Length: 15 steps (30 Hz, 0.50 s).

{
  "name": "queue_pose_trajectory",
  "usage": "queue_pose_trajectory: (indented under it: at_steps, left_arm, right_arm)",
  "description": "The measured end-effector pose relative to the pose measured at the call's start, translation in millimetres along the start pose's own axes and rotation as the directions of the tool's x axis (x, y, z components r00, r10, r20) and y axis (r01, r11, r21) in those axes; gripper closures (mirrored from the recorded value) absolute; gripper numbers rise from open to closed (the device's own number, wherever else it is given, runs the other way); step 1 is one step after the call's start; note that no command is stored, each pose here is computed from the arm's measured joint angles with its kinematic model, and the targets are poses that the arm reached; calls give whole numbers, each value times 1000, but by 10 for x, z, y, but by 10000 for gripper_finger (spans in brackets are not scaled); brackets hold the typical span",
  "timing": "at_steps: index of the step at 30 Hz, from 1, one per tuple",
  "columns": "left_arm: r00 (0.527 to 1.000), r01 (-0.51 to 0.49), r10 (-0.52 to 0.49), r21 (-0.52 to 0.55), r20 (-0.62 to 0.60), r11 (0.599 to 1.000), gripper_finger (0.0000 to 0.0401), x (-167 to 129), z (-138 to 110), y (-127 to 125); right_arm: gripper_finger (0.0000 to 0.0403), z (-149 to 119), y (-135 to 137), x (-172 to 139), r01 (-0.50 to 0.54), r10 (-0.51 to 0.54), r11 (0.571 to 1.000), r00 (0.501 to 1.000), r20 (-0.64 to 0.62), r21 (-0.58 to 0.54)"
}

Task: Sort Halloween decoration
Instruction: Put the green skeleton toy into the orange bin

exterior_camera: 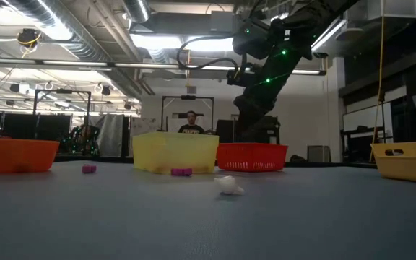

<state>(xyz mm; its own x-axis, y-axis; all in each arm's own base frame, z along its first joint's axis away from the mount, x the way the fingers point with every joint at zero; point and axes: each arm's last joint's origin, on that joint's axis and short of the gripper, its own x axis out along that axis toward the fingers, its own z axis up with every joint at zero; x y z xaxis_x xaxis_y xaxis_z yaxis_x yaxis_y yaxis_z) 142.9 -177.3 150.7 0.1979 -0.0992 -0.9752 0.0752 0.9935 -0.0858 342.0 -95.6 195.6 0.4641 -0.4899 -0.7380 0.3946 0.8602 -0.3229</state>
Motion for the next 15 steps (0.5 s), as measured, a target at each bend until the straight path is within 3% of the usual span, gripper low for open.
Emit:
queue_pose_trajectory:
  at_steps: [10,15]
  left_arm:
    - [1000,-8,8,-1,23,1000,270,38,-14,19]
    - [1000,-9,9,-1,23,1000,289,38,-14,20]
  right_arm:
    - [215,0,0,0,0,0,1000,1000,0,0]
    - [215,0,0,0,0,0,1000,1000,0,0]
